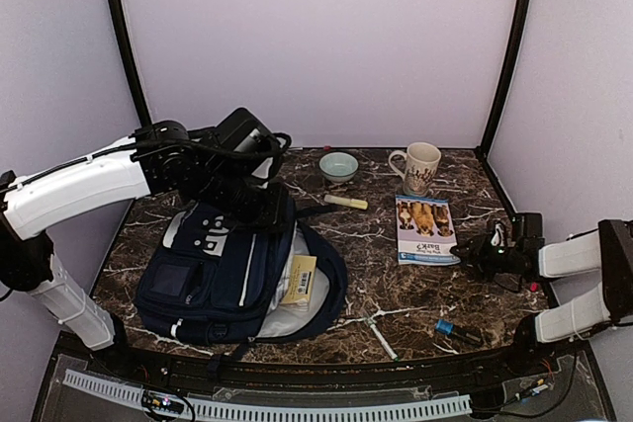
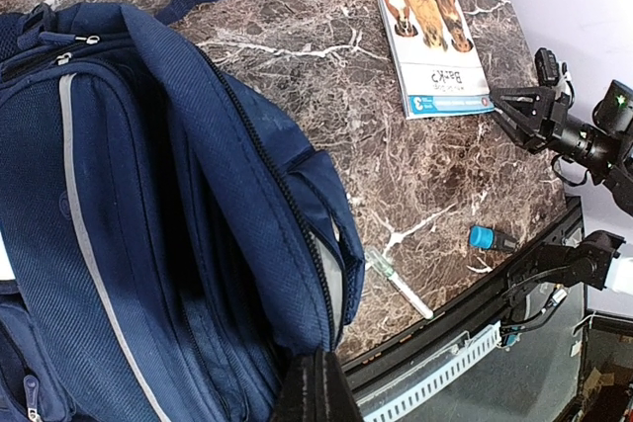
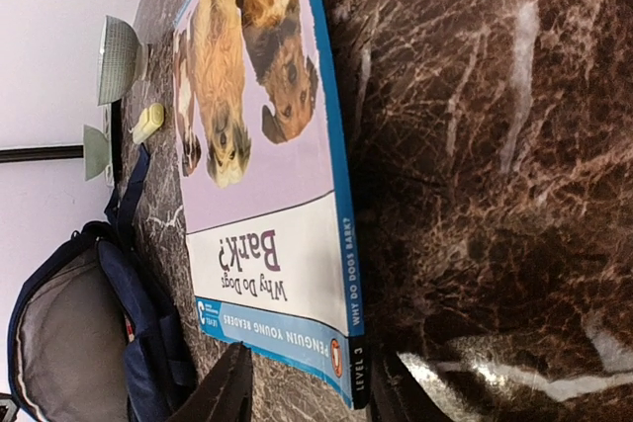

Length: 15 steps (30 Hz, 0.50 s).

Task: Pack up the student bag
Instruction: Pick up the book from the center of the board.

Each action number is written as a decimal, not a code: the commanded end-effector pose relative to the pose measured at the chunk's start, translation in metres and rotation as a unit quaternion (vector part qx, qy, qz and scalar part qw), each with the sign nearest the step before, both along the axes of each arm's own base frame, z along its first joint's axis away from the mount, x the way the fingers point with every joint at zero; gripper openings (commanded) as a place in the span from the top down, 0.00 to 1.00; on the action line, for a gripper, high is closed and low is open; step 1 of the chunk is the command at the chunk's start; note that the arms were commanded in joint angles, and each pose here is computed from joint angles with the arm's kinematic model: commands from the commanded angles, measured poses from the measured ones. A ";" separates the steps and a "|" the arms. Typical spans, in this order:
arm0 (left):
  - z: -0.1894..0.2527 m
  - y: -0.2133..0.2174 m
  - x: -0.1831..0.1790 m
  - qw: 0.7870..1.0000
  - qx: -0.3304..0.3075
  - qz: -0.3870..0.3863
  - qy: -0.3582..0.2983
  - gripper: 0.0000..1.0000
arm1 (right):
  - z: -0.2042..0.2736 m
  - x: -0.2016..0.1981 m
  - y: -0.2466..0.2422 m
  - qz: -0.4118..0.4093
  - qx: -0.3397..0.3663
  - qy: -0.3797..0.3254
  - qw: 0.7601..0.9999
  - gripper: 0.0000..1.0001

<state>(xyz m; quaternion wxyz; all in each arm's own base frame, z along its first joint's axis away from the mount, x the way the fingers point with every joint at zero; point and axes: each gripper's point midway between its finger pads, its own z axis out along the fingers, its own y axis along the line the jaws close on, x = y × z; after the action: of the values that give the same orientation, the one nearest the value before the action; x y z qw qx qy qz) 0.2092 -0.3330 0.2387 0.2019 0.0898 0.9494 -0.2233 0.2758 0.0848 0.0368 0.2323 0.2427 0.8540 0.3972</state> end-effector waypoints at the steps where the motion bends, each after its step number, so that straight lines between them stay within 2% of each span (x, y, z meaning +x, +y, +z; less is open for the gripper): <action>1: 0.018 -0.007 0.001 1.000 -0.021 -0.011 -0.015 1.00 | 0.013 0.017 -0.001 0.016 -0.013 -0.042 0.999 0.62; 7: 0.018 -0.008 0.003 1.000 -0.019 -0.011 -0.017 1.00 | 0.006 0.018 0.006 0.031 0.005 -0.033 0.999 0.70; 13: 0.018 -0.013 0.007 1.000 -0.017 -0.014 -0.021 1.00 | 0.004 0.019 0.009 0.032 0.017 -0.020 0.999 0.99; 15: 0.018 -0.015 0.008 1.000 -0.015 -0.015 -0.021 1.00 | 0.009 0.021 0.009 0.031 0.019 -0.020 0.999 1.00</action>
<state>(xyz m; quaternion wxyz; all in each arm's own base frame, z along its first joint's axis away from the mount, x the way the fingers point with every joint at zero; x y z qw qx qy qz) 0.2126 -0.3393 0.2343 0.1981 0.0975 0.9512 -0.2156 0.2793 0.0920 0.0245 0.2040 0.2301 0.8585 0.4104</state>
